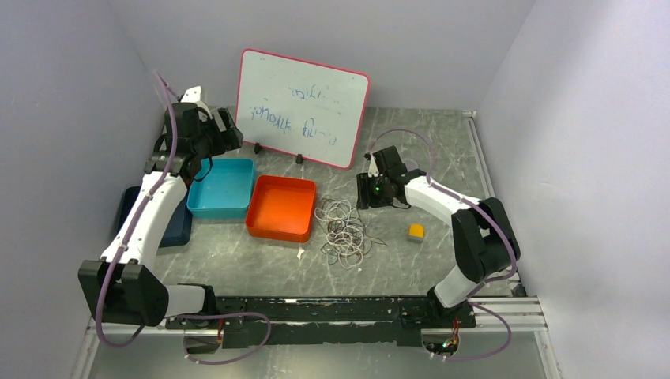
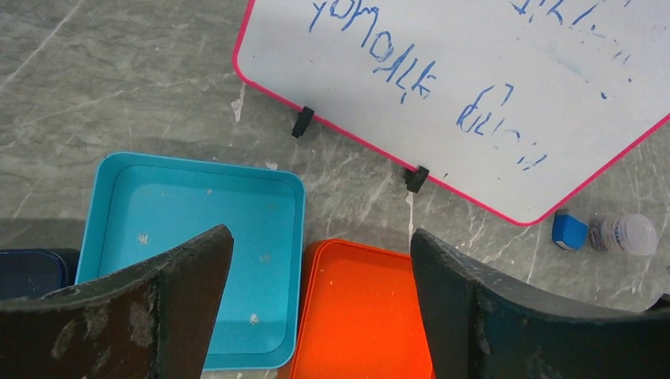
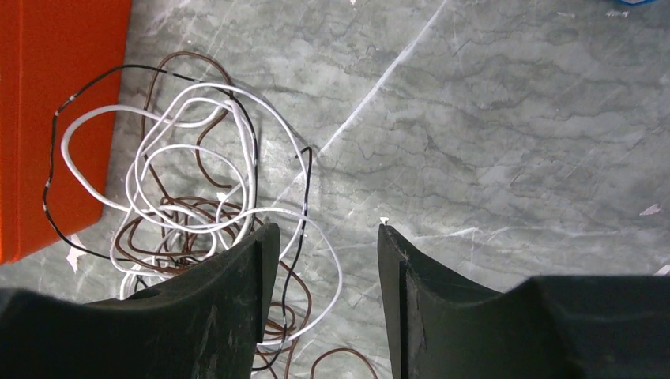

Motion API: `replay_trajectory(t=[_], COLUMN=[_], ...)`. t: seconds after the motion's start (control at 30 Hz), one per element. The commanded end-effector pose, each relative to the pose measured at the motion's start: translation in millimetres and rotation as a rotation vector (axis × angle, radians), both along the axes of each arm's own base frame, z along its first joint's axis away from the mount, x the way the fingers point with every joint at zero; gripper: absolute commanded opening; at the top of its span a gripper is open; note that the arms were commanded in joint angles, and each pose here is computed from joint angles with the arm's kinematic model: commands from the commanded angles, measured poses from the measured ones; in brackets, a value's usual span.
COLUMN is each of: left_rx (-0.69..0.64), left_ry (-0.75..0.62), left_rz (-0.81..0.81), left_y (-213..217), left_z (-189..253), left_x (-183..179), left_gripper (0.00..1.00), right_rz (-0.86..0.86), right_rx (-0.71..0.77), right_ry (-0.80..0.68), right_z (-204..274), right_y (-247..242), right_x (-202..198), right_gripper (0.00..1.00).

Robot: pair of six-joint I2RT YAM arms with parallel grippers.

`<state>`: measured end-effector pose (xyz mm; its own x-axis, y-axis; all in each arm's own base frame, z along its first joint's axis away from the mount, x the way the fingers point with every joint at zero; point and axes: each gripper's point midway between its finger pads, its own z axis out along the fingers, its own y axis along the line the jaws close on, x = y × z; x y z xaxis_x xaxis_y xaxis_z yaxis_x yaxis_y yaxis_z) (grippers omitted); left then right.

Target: Untangle the cables

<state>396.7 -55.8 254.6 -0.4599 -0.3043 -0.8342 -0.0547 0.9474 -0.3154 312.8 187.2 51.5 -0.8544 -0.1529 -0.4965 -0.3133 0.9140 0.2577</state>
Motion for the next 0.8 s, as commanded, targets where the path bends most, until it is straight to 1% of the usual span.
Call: replay_trajectory(t=[0.0,0.33,0.5,0.57,0.67,0.77], left_rx=[-0.021,-0.028,-0.031,-0.032,-0.044,-0.062], left_ry=[-0.013,-0.008,-0.006,-0.006,-0.004,0.002], left_rz=[-0.04,-0.055,-0.062,-0.063,-0.046,-0.003], left_y=[-9.7,-12.8,-14.2,-14.4,-13.4,-9.6], left_z=[0.1,-0.8,-1.4,-1.2,0.0,-0.4], left_x=[3.2,4.1,4.9,5.3,5.6,4.2], left_gripper=[0.88,0.86,0.86,0.86,0.86,0.9], right_rz=[0.035,0.058,0.039,0.03,0.022,0.017], right_rx=[-0.006,-0.031,-0.047,-0.048,-0.044,-0.036], right_ry=[0.012,0.104,0.109,0.107,0.097,0.087], right_z=[0.2,-24.9,-32.3,-33.6,-34.1,-34.5], right_y=[-1.1,-0.8,-1.3,-1.2,-0.4,0.5], right_x=[-10.7,-22.2,-20.8,-19.1,-17.0,-15.4], right_gripper=[0.53,0.53,0.51,0.47,0.39,0.29])
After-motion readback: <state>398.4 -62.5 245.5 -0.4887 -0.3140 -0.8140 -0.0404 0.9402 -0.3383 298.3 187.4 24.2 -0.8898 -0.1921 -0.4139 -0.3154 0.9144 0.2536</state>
